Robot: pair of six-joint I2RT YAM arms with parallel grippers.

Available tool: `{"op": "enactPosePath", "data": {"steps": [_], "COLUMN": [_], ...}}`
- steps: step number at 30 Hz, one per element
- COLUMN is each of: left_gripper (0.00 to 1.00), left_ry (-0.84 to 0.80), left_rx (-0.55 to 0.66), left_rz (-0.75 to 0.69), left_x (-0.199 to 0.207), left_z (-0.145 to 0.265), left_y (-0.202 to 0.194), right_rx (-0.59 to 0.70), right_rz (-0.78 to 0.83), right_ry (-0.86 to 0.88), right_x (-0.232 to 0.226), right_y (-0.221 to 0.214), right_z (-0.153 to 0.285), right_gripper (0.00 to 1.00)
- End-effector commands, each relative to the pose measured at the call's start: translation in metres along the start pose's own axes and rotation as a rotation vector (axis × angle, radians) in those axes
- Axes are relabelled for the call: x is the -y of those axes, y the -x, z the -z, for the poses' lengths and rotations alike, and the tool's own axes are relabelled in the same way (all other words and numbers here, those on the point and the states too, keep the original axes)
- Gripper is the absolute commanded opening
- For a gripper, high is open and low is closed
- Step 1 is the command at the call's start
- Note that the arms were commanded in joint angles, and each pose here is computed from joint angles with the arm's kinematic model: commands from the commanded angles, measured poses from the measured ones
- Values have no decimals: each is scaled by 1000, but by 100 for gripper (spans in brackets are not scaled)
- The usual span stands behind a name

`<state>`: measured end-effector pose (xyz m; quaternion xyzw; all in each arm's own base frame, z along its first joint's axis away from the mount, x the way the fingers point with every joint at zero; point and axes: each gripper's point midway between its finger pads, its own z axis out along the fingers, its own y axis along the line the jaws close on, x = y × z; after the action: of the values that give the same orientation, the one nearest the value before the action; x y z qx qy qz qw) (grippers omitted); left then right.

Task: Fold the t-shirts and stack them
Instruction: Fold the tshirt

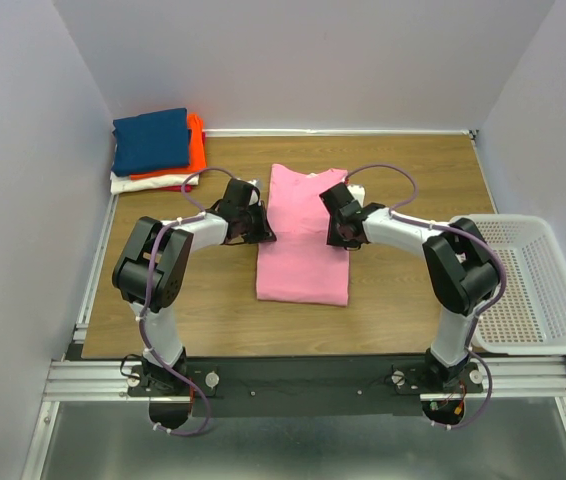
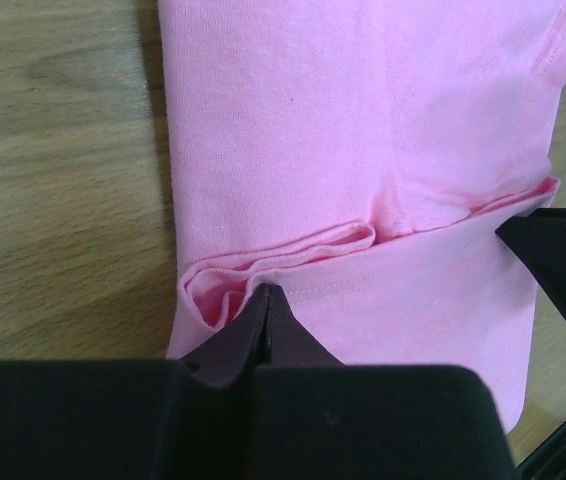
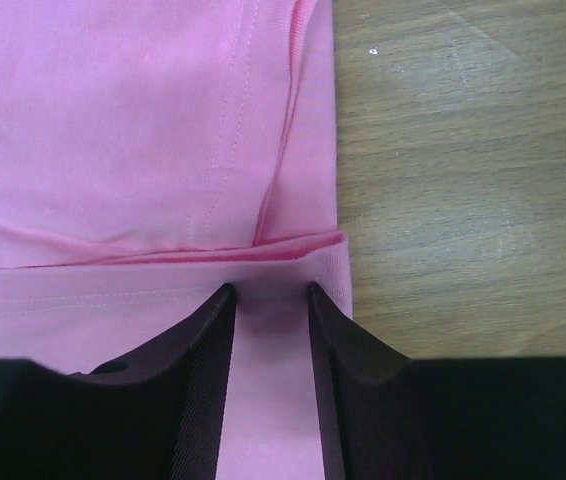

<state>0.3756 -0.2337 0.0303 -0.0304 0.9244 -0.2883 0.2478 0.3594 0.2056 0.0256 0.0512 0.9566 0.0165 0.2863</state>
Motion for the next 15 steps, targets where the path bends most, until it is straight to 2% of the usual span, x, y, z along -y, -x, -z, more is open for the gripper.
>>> {"op": "enactPosePath", "data": {"steps": [1, 6, 9, 12, 13, 15], "left_gripper": [0, 0, 1, 7, 13, 19], "left_ry": [66, 55, 35, -7, -19, -29], "left_rx": [-5, 5, 40, 88, 110, 134], "left_rz": [3, -3, -17, -35, -47, -76], "left_x": [-17, -13, -2, 13, 19, 28], "left_z": [-2, 0, 5, 16, 23, 34], "left_y": [-8, -3, 13, 37, 46, 57], "right_rx": [-32, -55, -53, -65, -48, -36], "right_rz": [21, 13, 18, 10, 9, 1], "right_ry": [-107, -86, -40, 34, 61, 103], "right_x": [26, 26, 19, 11, 8, 4], "right_y": [-17, -18, -8, 0, 8, 15], "right_z": [-16, -19, -15, -7, 2, 13], "right_gripper": [41, 41, 41, 41, 41, 43]}}
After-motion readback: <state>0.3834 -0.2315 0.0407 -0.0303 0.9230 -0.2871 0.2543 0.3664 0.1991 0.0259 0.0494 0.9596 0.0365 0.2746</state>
